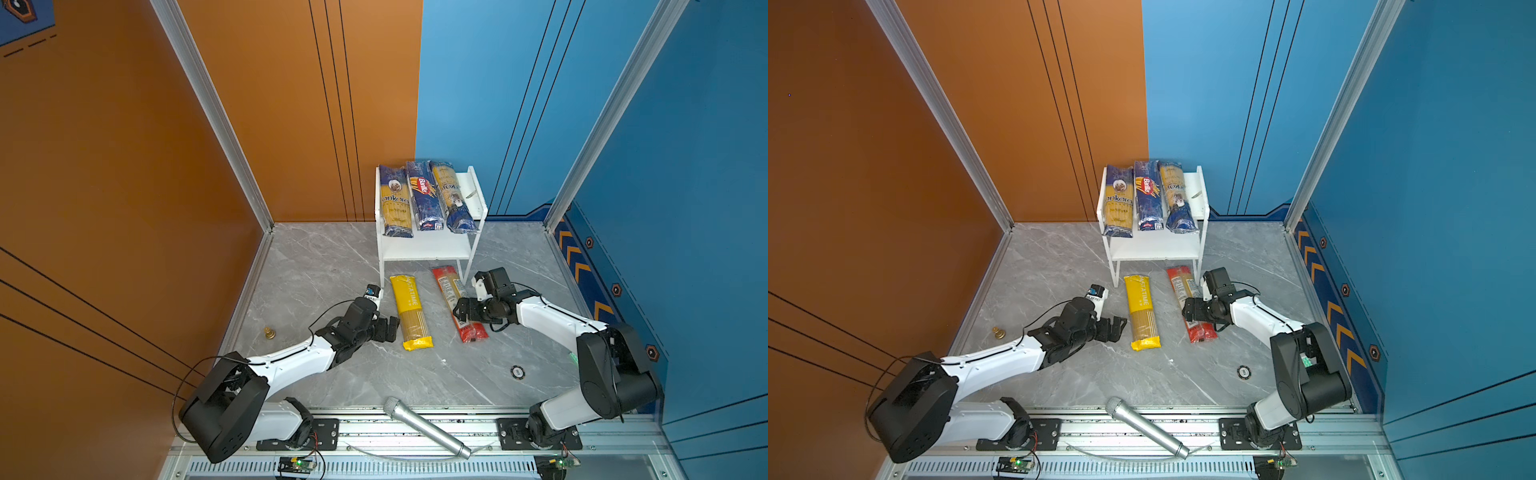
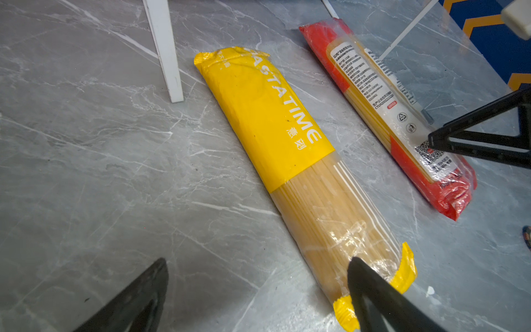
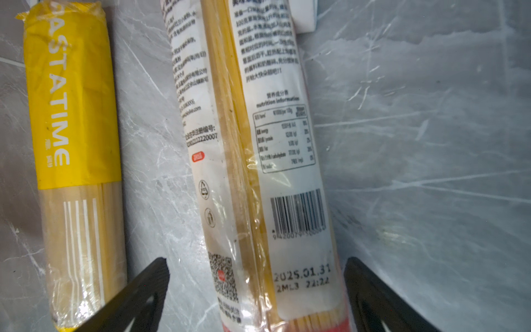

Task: Arrange pasta packages on shelves
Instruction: Pick up the pasta bag from the center of the table.

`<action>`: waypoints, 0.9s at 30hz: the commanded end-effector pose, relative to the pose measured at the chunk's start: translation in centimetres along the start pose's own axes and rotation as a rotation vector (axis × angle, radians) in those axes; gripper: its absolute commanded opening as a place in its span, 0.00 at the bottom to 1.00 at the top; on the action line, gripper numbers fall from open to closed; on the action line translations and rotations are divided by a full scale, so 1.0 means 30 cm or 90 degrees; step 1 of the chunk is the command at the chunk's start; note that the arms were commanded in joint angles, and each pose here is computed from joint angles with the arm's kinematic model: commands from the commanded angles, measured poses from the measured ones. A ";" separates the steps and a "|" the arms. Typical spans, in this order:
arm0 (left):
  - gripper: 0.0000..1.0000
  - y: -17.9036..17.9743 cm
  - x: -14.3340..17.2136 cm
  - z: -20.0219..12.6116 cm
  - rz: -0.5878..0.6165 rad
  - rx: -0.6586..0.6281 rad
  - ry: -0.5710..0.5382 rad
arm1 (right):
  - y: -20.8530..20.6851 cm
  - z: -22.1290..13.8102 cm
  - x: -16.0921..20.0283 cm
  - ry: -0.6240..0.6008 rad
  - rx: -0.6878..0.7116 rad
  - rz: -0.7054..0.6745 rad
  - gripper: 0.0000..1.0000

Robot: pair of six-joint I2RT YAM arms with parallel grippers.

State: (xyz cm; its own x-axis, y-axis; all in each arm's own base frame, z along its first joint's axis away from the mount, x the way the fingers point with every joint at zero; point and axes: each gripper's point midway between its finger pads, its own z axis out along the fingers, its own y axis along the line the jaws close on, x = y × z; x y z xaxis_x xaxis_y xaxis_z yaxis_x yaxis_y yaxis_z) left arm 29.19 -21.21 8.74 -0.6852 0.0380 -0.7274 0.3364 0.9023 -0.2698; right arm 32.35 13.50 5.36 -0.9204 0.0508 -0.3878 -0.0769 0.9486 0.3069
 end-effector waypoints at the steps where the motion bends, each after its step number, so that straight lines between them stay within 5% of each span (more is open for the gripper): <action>1: 0.98 -0.011 -0.032 0.008 0.005 0.008 -0.009 | 0.005 0.016 -0.026 -0.011 0.006 -0.005 0.93; 27: 0.98 -0.019 -0.037 0.011 0.004 0.016 -0.009 | 0.019 0.101 0.022 0.029 0.007 -0.023 0.94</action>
State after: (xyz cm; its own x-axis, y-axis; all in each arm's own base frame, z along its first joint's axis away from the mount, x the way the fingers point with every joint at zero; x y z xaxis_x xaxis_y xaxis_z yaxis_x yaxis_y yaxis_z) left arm 29.55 -21.73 8.78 -0.6879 0.0398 -0.7247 0.3429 0.8978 -0.2762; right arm 32.88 14.44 3.26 -0.9287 0.0217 -0.3703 -0.0914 0.9541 0.2851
